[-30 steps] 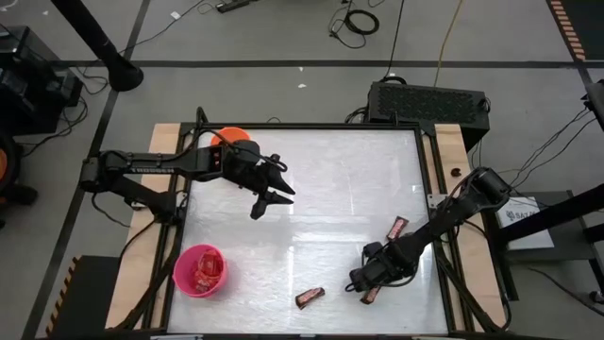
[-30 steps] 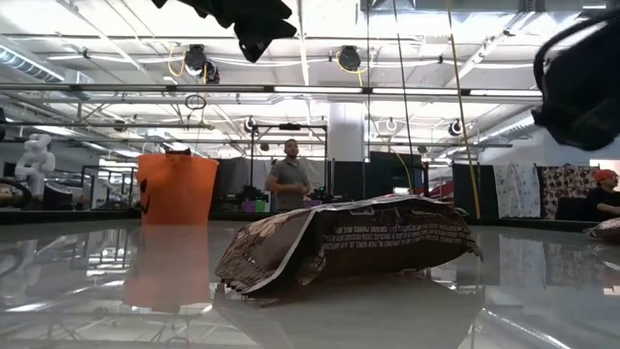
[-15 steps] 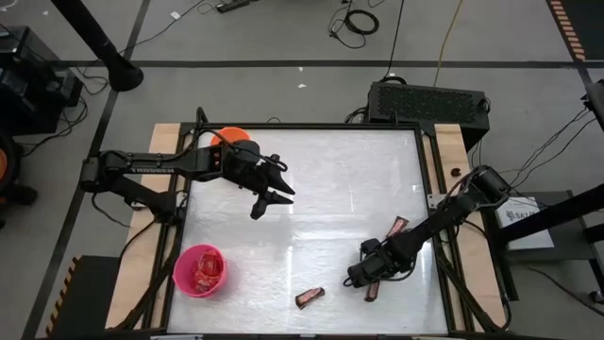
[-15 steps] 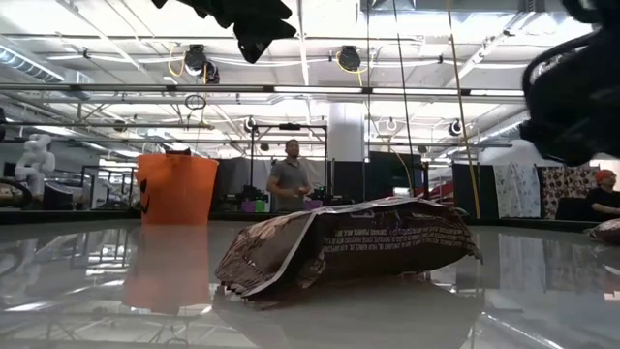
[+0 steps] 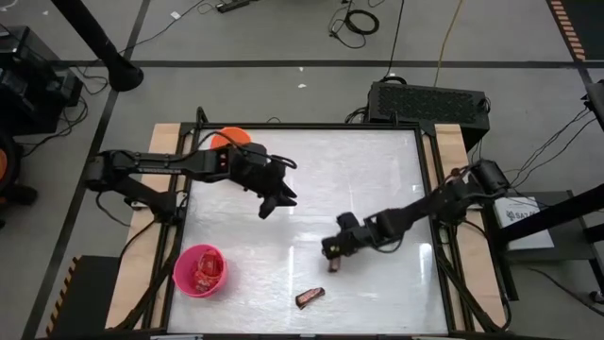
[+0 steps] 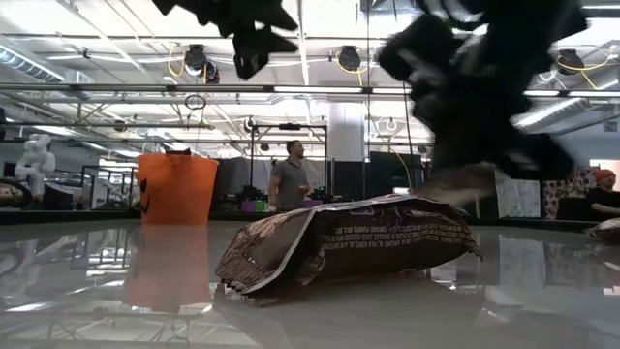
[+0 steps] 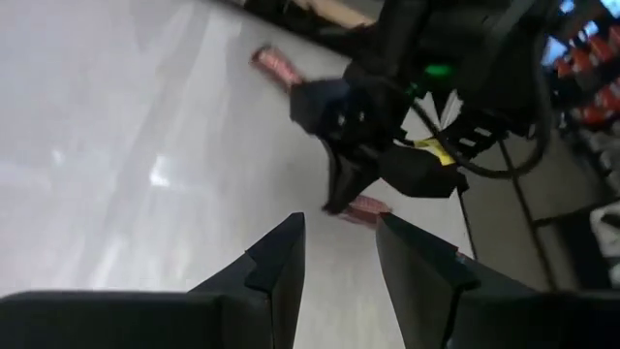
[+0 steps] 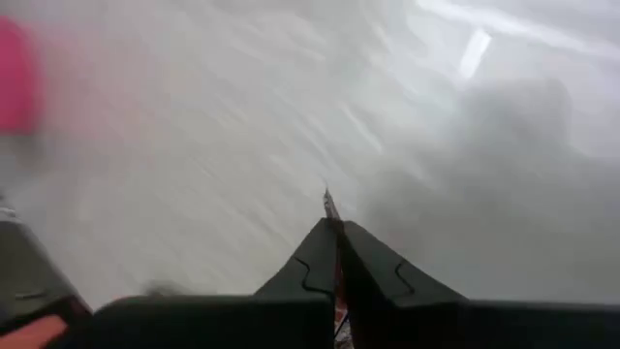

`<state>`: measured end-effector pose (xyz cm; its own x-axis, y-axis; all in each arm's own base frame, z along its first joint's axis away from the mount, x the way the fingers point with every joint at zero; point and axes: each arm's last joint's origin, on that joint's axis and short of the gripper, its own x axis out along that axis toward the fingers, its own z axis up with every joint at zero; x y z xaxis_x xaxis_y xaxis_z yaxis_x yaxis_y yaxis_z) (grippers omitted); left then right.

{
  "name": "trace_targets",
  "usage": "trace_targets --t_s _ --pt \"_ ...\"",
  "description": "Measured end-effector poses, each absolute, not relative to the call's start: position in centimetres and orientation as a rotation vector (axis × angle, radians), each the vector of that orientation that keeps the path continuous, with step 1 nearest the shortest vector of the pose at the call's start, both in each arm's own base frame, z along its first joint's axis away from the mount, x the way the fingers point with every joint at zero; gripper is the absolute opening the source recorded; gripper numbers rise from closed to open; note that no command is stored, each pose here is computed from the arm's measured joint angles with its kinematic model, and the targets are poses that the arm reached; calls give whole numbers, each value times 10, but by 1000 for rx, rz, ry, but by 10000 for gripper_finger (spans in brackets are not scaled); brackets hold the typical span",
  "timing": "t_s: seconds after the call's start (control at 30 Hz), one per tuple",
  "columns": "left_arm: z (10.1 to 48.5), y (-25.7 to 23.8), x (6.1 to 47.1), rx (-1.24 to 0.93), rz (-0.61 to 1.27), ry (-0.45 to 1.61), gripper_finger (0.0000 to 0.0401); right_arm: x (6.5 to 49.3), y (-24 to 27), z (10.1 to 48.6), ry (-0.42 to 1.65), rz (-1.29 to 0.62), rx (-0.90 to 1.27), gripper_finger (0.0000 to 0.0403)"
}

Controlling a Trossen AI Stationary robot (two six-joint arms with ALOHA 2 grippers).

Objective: Sort candy by brand, put in halloween buckets
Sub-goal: Put the brown chocolate bar into the orange bucket

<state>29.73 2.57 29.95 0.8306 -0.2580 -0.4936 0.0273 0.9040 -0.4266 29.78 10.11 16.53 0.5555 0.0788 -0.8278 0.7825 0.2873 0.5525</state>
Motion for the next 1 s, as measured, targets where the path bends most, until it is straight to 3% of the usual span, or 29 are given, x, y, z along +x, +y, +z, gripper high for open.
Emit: trace_targets --t_s 0.2,0.4,0.7,1.0 --pt "273 25 311 -605 -170 712 138 317 69 174 758 -478 1147 1" --pt "242 23 319 -637 -273 878 138 329 47 182 670 -386 1101 1" --pt "213 25 335 -594 -243 920 138 339 29 192 567 -278 1059 1" --pt "209 29 340 -517 -119 886 138 340 28 193 581 -220 1020 1"
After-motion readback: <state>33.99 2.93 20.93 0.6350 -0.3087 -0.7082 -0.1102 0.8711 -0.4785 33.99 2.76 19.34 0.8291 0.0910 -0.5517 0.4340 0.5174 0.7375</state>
